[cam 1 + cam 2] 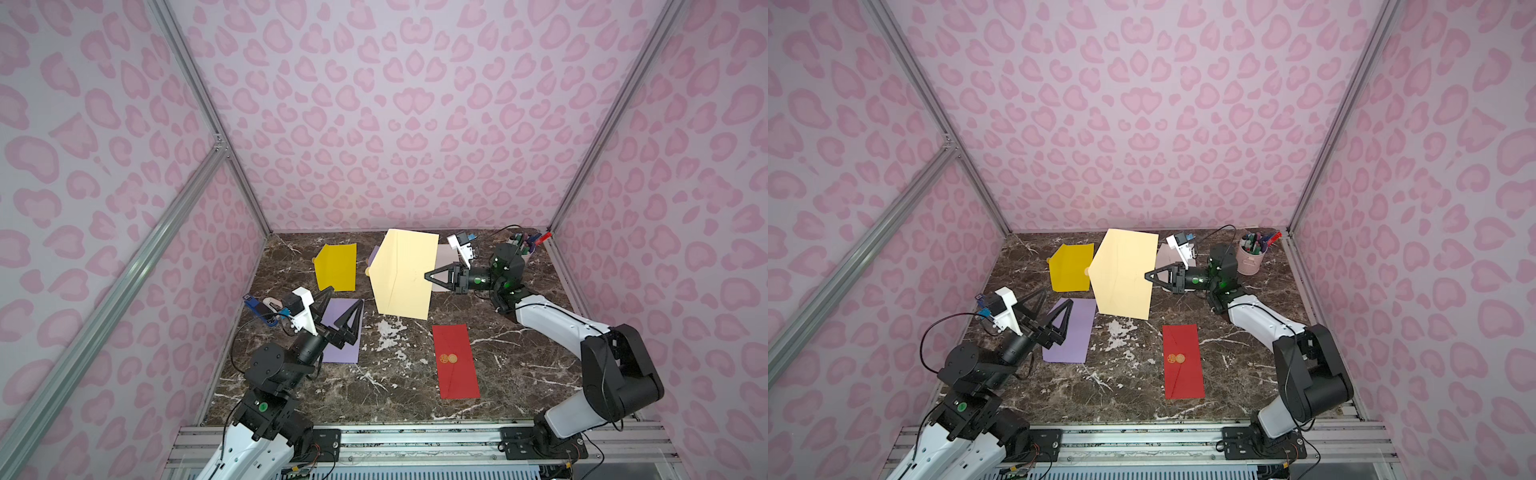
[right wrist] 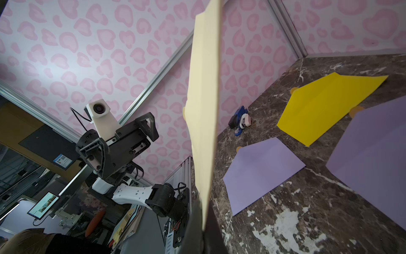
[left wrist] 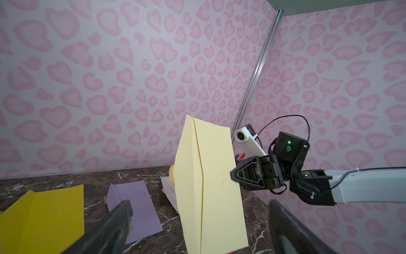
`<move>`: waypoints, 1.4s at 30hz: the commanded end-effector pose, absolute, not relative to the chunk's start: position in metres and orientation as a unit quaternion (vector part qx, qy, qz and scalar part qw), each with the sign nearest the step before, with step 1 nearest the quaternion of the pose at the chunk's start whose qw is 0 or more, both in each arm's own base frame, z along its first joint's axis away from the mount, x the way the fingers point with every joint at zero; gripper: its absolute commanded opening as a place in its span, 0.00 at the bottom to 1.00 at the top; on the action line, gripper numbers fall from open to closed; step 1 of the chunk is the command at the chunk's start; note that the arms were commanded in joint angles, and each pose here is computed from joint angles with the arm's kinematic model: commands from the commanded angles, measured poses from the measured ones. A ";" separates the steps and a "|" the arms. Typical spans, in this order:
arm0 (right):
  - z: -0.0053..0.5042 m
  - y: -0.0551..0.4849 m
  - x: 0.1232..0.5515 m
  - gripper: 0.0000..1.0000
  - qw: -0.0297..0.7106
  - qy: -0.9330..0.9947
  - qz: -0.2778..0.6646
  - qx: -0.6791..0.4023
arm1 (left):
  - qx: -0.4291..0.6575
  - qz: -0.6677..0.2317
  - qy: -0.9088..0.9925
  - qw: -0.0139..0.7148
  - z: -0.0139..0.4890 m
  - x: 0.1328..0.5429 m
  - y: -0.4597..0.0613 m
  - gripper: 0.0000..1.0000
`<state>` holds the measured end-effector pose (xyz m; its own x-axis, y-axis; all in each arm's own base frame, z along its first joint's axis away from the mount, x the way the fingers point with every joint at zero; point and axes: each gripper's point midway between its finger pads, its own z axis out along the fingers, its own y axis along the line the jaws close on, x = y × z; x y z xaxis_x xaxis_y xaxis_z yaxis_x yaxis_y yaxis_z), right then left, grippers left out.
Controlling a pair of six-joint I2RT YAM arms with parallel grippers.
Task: Open the envelope
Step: Open the envelope flap on the envelope, then place the envelope at the center of the board.
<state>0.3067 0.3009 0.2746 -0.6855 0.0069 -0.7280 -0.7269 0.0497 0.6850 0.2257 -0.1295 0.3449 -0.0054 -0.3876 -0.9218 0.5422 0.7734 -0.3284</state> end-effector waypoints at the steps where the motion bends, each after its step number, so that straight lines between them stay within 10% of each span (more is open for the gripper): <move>1: 0.246 0.301 0.310 0.00 0.259 0.699 0.619 -0.248 | 0.045 -0.296 0.645 0.703 0.336 0.233 -0.120 0.97; 42: 0.066 0.342 0.300 0.00 0.077 0.816 0.553 -0.146 | 0.045 -0.287 0.663 0.690 0.323 0.242 -0.123 0.97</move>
